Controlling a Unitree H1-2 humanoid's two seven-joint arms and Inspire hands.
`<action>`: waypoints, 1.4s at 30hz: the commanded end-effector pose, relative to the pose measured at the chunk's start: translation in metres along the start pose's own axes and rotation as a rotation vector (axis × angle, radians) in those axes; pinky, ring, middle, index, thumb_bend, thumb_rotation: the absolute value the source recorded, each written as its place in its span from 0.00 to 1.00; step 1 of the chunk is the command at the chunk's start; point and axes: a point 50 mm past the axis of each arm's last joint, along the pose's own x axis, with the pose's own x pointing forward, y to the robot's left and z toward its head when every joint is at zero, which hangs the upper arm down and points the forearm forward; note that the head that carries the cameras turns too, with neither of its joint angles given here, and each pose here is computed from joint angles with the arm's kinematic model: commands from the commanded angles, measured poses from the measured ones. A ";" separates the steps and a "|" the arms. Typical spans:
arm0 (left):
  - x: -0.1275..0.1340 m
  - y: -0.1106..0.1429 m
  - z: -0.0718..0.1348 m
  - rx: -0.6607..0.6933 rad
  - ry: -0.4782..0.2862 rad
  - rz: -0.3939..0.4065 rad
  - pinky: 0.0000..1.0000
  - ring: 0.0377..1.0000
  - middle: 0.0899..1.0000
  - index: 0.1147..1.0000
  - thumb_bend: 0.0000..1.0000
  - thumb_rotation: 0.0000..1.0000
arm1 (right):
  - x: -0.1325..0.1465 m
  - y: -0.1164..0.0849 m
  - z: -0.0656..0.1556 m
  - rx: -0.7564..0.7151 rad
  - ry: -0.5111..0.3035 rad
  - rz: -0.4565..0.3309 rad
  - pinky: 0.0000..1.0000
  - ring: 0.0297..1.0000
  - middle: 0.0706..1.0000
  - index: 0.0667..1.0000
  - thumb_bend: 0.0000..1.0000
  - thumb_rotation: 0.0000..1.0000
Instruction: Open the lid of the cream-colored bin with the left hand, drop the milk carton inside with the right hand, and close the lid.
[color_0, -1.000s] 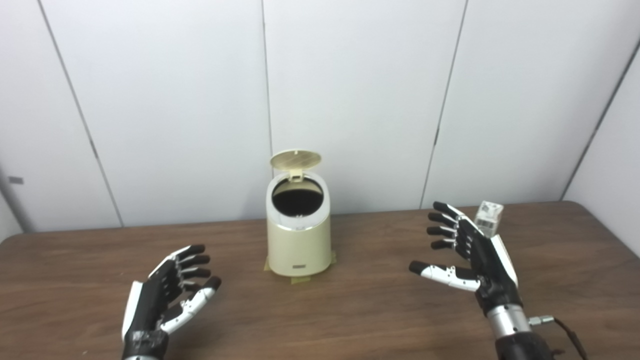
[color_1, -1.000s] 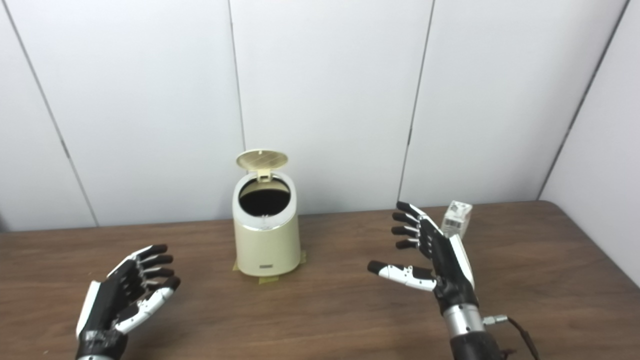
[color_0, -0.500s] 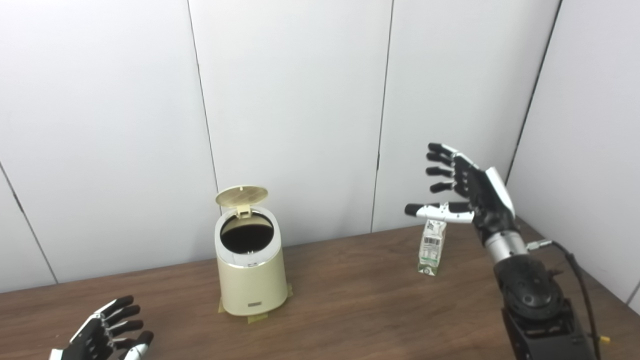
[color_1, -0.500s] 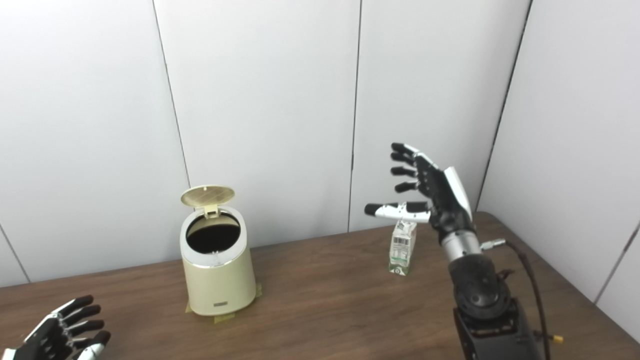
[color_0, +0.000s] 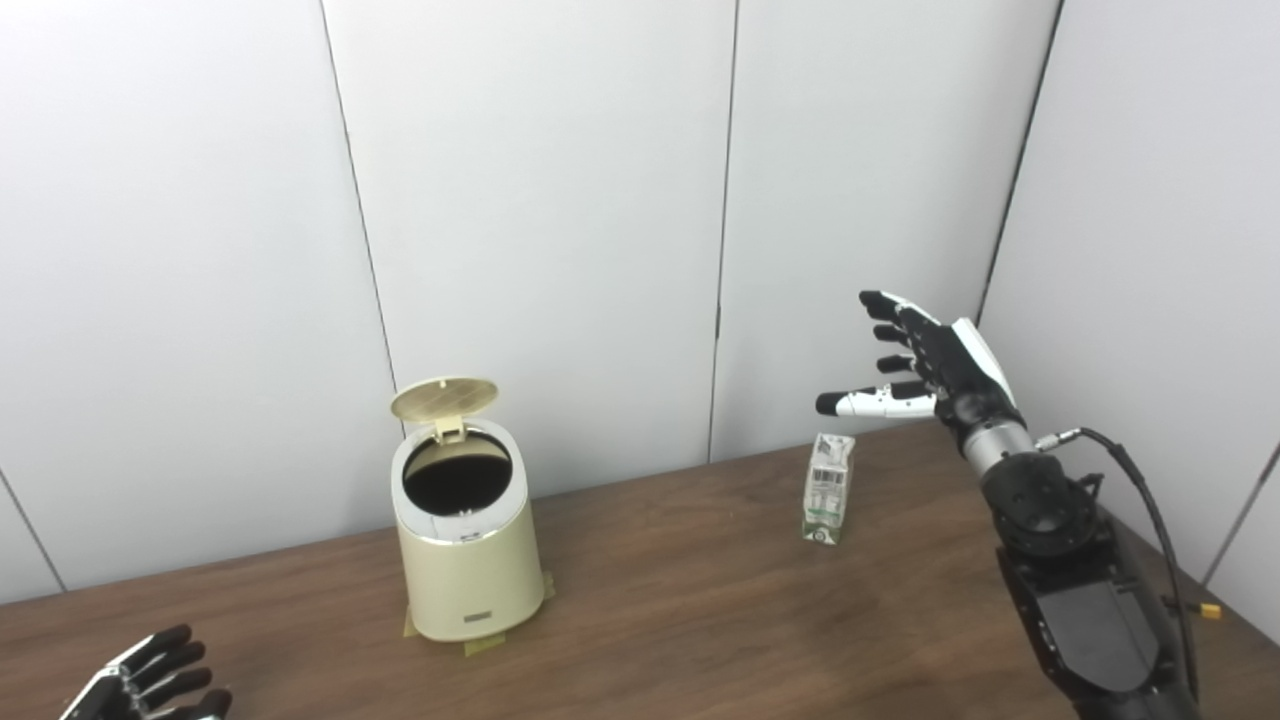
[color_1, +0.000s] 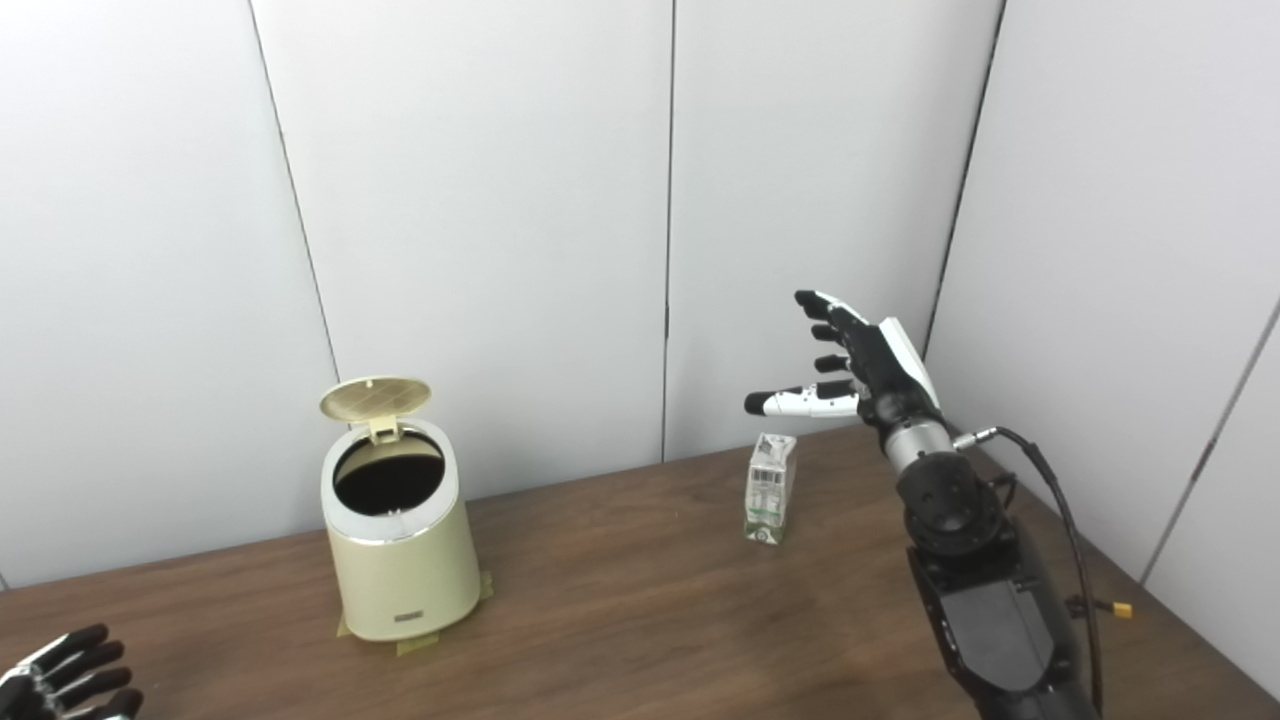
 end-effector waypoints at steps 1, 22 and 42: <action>0.013 0.004 0.018 0.008 -0.072 -0.012 0.57 0.68 0.72 0.72 0.53 0.08 | 0.010 -0.015 0.010 -0.015 -0.048 -0.001 0.70 0.88 0.93 0.92 0.81 0.20; 0.011 0.008 0.020 0.019 -0.074 -0.018 0.52 0.65 0.69 0.69 0.59 0.18 | 0.018 0.024 -0.074 -0.073 0.136 0.125 0.86 0.92 0.95 0.95 0.86 0.27; 0.007 0.003 0.029 0.023 -0.058 -0.025 0.55 0.67 0.70 0.69 0.56 0.11 | 0.018 0.061 -0.090 0.025 0.106 0.019 0.80 0.85 0.86 0.89 0.78 0.13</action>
